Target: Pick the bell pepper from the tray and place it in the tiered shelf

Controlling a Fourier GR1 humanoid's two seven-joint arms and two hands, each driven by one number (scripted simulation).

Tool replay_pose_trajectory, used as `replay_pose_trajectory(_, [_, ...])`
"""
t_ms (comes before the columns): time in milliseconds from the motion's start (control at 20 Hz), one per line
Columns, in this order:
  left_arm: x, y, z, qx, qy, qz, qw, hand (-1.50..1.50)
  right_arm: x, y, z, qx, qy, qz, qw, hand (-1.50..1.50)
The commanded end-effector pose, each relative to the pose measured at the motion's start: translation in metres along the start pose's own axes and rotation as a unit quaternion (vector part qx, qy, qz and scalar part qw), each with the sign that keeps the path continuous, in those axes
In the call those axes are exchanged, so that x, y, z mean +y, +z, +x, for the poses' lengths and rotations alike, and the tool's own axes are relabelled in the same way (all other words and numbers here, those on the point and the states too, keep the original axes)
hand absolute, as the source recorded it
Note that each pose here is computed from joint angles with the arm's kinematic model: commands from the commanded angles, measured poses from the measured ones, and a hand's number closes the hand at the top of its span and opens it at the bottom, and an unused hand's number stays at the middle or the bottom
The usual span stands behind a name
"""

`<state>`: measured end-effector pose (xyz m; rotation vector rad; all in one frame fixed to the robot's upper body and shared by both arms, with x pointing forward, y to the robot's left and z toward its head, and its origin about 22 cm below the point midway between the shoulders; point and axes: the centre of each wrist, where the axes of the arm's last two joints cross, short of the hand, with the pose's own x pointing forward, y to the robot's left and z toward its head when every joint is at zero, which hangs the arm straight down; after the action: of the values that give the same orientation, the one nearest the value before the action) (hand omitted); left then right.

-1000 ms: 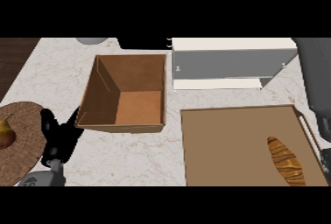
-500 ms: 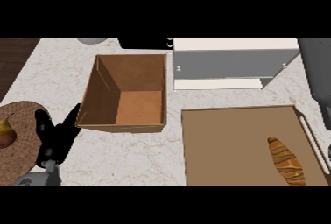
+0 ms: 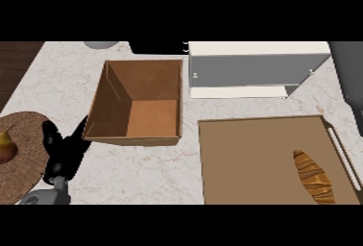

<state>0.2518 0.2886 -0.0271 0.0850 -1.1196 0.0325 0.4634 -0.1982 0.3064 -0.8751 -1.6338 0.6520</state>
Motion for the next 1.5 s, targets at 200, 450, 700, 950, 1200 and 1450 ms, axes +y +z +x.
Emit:
replay_pose_trajectory(200, [-0.006,-0.001,-0.014,0.014,0.001,0.008,0.9999,0.0,-0.01,-0.003,-0.002,0.044,-0.136,-0.047,0.989,-1.5])
replay_pose_trajectory(450, [-0.007,0.006,0.006,-0.001,0.008,-0.006,0.9999,0.0,-0.03,-0.004,-0.004,0.037,-0.238,-0.066,0.968,-1.5])
replay_pose_trajectory(700, [-0.009,0.004,-0.014,0.013,-0.001,-0.003,0.9999,0.0,-0.049,-0.004,-0.006,0.052,-0.331,-0.097,0.937,-1.5])
replay_pose_trajectory(950, [0.01,-0.005,0.003,0.006,0.001,0.002,1.0,0.0,-0.074,0.0,-0.019,0.078,-0.315,-0.192,0.926,-1.5])
replay_pose_trajectory(1200, [0.01,-0.001,-0.006,0.01,0.003,0.001,0.9999,0.0,-0.106,0.011,-0.066,0.129,-0.317,-0.265,0.902,-1.5])
replay_pose_trajectory(1450, [0.014,0.005,-0.006,0.007,-0.003,0.004,1.0,0.0,-0.155,0.038,-0.128,0.153,-0.346,-0.279,0.883,-1.5])
